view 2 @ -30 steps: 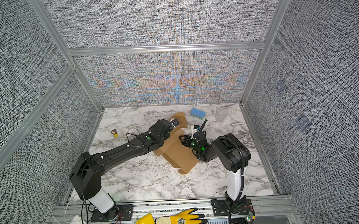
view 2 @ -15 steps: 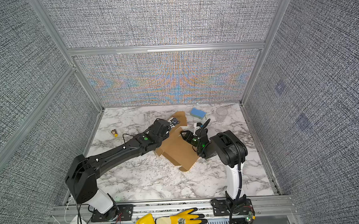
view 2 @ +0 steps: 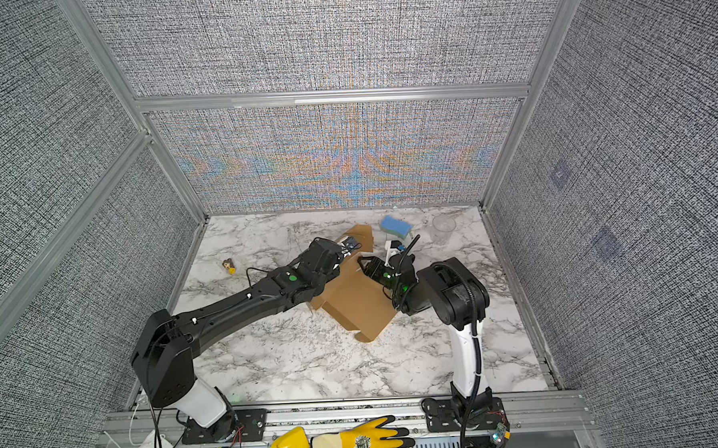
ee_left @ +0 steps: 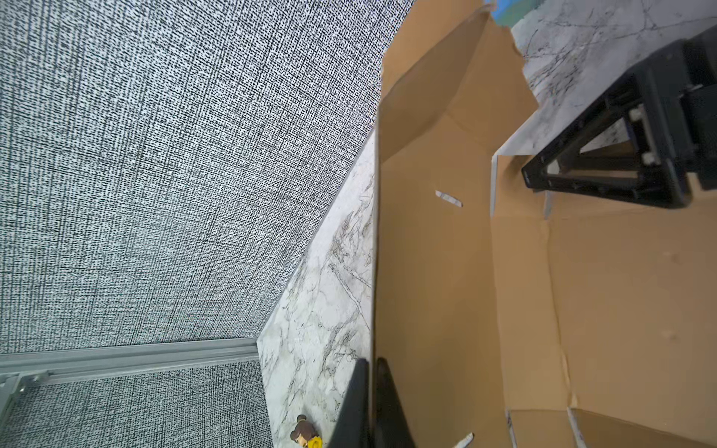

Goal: Fold the paper box

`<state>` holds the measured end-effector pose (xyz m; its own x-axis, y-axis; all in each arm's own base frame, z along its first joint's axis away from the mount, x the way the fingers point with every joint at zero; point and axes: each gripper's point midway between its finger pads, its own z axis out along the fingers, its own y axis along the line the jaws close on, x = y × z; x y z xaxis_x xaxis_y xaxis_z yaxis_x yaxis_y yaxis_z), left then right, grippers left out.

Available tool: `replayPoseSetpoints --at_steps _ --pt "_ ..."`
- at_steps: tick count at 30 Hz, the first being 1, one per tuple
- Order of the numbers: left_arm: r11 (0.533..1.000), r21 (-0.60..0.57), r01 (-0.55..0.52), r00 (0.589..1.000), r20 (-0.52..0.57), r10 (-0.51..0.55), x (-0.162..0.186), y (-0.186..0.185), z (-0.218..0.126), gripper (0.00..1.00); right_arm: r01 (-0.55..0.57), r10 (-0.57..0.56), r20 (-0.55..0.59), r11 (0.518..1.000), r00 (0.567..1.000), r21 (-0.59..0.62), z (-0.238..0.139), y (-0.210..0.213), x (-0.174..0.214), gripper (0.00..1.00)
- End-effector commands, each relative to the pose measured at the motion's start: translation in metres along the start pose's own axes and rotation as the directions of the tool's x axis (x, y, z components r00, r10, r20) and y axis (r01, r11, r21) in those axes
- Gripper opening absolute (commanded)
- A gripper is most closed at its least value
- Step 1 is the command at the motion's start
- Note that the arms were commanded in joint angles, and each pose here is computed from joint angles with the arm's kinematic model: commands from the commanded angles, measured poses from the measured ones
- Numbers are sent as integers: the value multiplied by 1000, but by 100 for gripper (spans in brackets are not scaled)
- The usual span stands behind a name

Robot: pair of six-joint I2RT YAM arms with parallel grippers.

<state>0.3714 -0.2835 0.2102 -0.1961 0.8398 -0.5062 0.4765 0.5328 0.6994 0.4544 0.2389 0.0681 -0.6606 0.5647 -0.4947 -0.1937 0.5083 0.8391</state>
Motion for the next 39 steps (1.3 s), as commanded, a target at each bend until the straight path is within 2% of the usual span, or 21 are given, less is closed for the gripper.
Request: replayPoseSetpoints --at_steps 1,10,16,21,25,30,33,39 --pt "1000 1 23 1000 15 -23 -5 6 -7 0 53 -53 15 998 999 -41 4 8 -4 58" --pt "1000 2 29 999 13 -29 -4 8 -11 0 128 -125 31 985 992 -113 8 21 -6 58" --pt "1000 4 28 1000 7 -28 -3 6 -9 0 206 -200 52 950 978 -233 2 45 -3 58" --pt "1000 -3 29 1000 -2 -29 -1 6 -5 0 234 -229 51 931 972 -280 -6 55 5 58" --pt "999 -1 33 999 -6 -33 -1 4 -3 0 262 -263 32 929 964 -260 -10 53 17 58" --pt "999 3 47 999 0 -47 -3 6 -5 0 270 -260 82 949 962 -164 -25 35 9 58" --pt "998 14 61 998 13 -61 -5 9 -10 0 225 -218 87 970 972 -88 -28 17 -1 58" --pt "988 76 132 989 58 -137 -20 17 -28 0 164 -158 82 984 984 -73 -29 10 -8 58"
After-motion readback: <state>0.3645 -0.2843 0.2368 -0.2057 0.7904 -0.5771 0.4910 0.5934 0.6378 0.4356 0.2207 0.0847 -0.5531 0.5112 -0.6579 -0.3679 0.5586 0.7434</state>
